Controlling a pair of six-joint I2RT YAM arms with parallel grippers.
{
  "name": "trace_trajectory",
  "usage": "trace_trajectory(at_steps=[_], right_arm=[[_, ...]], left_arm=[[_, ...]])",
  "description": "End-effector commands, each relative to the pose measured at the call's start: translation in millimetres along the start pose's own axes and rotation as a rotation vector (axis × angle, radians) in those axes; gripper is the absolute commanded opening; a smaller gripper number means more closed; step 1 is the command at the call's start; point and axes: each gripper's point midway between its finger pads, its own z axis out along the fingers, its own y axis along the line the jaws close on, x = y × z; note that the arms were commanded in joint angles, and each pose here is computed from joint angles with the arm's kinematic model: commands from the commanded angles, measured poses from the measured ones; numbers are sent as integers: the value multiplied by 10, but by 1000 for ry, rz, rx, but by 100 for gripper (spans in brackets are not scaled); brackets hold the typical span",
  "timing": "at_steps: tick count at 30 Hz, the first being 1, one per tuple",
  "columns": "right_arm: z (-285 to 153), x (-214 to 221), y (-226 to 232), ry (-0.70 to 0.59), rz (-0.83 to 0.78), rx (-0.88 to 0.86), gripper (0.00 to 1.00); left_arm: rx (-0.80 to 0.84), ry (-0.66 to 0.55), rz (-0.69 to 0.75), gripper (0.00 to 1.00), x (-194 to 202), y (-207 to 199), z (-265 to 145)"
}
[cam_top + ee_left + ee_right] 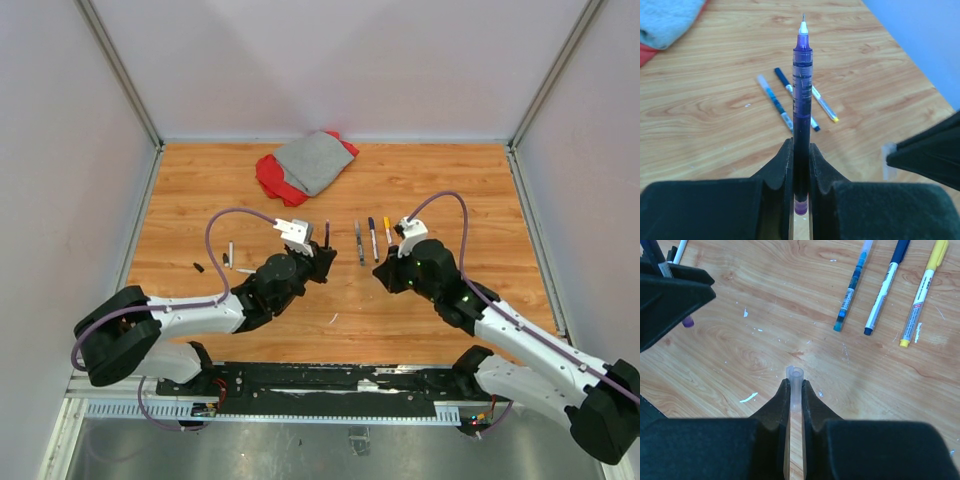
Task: Insert the pens into the pen caps
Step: Insert the pen cap onto the pen.
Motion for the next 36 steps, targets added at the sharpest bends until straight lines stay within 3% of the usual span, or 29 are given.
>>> trace_trajectory(at_steps=[1,9,17,27,36], right_arm=[[-85,-215,45,-66,-26,-23,1],[-225,-459,132,-198,34,-64,1],[-418,-672,34,-347,103,-22,1],[-627,-932,118,-552,168,-110,1],[-693,-1153,314,-654,211,-229,1]], left_arm=[[90,-58,25,0,-93,-268,-55],[97,-50,111,1,-37,-420,-58],[95,-38,108,1,-1,-572,-64],[270,-77,98,0,-30,-848,-256],[347,-57,113,0,64,-996,-266]])
